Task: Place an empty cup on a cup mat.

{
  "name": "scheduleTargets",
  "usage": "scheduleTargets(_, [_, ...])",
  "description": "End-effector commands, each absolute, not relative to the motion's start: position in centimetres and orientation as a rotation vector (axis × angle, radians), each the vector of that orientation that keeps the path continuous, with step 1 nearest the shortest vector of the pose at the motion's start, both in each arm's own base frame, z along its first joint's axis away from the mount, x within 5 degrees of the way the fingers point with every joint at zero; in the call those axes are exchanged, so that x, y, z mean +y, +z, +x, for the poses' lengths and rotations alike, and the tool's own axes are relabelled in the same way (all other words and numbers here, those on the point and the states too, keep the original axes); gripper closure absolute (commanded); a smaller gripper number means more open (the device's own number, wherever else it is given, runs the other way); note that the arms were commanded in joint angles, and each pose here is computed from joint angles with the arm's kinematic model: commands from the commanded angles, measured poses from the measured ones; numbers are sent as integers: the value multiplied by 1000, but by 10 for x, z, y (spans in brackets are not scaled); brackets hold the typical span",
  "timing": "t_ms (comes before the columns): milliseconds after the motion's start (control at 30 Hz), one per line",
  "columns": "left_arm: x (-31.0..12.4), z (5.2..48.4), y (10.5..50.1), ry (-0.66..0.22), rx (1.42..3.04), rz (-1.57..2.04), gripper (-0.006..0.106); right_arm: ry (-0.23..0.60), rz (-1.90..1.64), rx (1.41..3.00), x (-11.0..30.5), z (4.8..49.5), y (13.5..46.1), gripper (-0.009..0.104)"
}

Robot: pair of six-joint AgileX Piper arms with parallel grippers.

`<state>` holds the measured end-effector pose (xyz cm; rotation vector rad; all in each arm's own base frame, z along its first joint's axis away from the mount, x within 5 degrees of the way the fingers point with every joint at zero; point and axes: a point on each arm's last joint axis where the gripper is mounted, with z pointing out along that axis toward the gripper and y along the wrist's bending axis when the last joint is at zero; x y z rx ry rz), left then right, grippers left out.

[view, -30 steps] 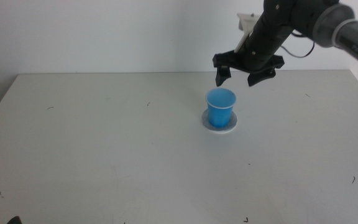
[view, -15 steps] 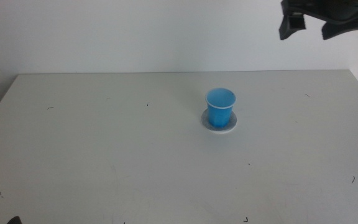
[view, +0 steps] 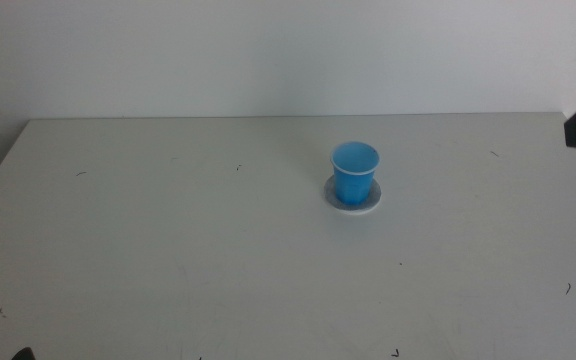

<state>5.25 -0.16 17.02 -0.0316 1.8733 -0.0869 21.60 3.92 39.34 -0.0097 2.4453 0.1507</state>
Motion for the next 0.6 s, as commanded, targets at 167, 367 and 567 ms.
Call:
scheduleTargets(167, [-2, 54, 179, -102, 1791, -38, -5, 149, -13, 2285, 29, 173, 381, 17])
scheduleTargets(367, [-2, 54, 179, -102, 1791, -38, -5, 180, -10, 2187, 25, 145, 357, 18])
scheduleTargets(567, [-2, 54, 179, -102, 1791, -38, -5, 189, -24, 1961, 19, 119, 331, 18])
